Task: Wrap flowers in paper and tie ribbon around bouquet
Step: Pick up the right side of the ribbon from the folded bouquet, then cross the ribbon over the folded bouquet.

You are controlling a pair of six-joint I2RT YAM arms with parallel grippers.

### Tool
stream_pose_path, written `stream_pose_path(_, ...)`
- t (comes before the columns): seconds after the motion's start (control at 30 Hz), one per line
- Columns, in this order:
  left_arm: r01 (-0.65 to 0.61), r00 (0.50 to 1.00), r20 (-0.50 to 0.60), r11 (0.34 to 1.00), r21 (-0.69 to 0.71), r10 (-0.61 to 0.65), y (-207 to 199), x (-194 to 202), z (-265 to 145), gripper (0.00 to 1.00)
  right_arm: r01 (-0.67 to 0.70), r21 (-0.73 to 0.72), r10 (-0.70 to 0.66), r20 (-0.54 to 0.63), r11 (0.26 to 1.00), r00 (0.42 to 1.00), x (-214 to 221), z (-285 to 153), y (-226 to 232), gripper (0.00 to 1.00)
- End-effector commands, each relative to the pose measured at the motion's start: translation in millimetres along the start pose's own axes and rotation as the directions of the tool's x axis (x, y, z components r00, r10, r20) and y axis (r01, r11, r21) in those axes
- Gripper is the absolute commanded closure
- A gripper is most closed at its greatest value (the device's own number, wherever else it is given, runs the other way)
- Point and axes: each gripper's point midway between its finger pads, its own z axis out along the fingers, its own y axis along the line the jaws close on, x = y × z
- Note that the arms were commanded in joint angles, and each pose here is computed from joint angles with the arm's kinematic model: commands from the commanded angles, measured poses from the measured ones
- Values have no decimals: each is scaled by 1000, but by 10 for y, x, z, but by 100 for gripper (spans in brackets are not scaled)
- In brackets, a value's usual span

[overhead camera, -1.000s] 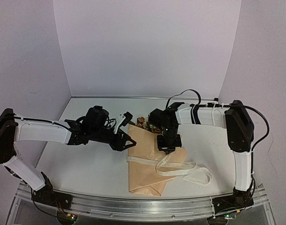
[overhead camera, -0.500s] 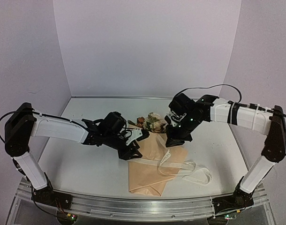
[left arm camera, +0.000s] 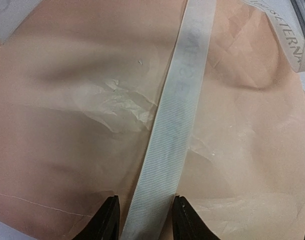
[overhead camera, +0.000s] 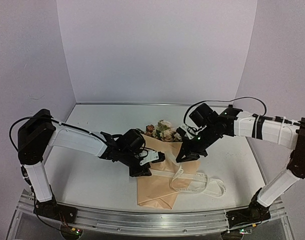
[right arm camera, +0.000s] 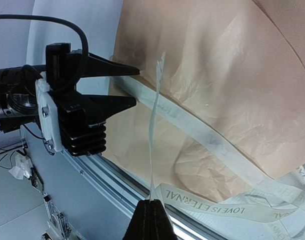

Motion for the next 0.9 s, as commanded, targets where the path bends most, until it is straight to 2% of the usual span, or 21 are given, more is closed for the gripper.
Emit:
stream_pose_path(0.0, -34, 999, 4, 996, -78, 34, 170, -128, 3, 70, 14, -58, -11, 51, 998, 999, -43, -134, 108, 100)
stream_pose_path(0.13, -28, 1000, 3, 995, -94, 28, 207, -143, 12, 88, -10, -68, 13, 48, 998, 999, -28, -133, 68, 100)
stream_pose_path(0.27, -14, 1000, 25, 995, -100, 17, 227, -209, -12, 99, -27, -86, 30, 32, 996, 999, -8, -112, 55, 100)
stream_pose_path(0.6, 99, 983, 162, 992, -73, -86, 439, -410, -291, 100, -139, -206, 136, -25, 969, 990, -135, 96, 172, 100)
stream_pose_path(0.73, 135, 971, 206, 990, -52, -121, 520, -471, -399, 100, -228, -248, 216, -76, 942, 974, -217, 312, 210, 100)
stream_pose_path(0.87, 149, 960, 247, 988, -40, -135, 588, -539, -503, 100, -266, -230, 243, -124, 936, 962, -244, 567, 213, 100)
